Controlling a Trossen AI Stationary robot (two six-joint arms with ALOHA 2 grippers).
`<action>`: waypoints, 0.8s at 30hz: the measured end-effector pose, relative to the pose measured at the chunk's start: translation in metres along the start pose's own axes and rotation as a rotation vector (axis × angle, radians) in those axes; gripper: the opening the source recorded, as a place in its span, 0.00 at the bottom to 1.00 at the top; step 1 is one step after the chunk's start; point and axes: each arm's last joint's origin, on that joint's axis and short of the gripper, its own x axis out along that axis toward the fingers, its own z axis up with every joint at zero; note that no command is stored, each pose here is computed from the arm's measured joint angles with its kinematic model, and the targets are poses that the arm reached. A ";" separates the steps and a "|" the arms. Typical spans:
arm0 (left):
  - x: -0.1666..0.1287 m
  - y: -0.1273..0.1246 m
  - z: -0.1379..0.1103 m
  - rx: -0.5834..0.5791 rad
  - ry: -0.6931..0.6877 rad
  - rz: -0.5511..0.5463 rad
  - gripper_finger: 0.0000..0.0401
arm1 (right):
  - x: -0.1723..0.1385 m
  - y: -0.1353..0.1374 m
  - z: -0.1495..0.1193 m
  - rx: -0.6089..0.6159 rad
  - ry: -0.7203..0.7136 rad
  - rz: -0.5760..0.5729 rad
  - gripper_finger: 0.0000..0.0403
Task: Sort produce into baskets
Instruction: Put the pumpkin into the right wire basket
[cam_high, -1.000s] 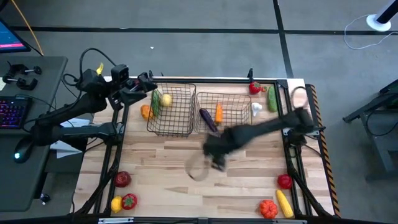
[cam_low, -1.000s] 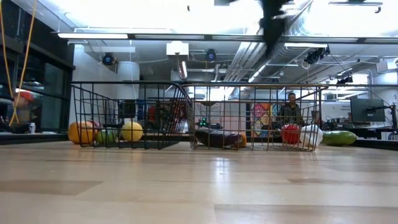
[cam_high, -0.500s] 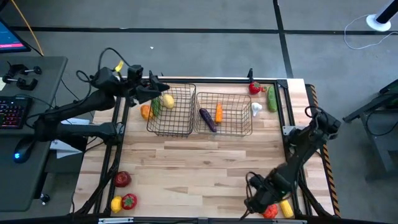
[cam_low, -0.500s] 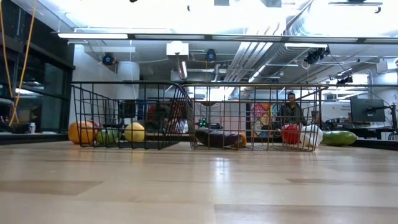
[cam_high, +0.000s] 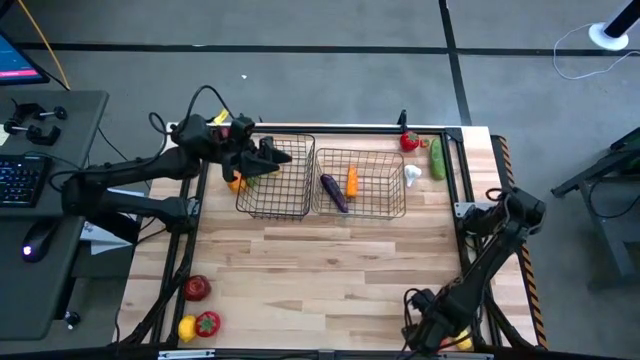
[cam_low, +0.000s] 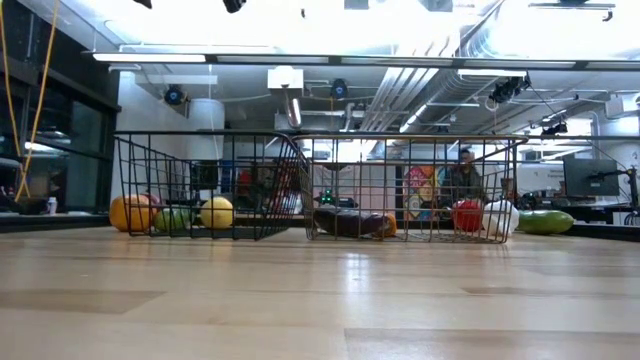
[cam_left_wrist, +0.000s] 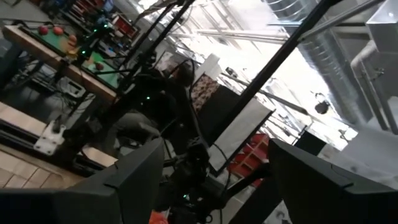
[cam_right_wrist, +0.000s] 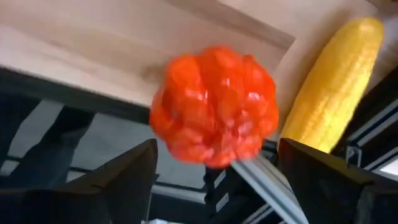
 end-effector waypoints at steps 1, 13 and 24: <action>0.001 0.000 0.000 0.001 0.000 -0.005 0.69 | 0.003 0.001 0.001 0.004 -0.005 -0.008 0.81; 0.002 -0.001 -0.001 -0.001 -0.004 -0.002 0.69 | 0.025 0.007 0.006 0.009 -0.005 -0.094 0.81; 0.002 0.000 -0.001 0.000 -0.004 -0.001 0.69 | 0.037 0.009 0.012 0.030 0.020 -0.161 0.81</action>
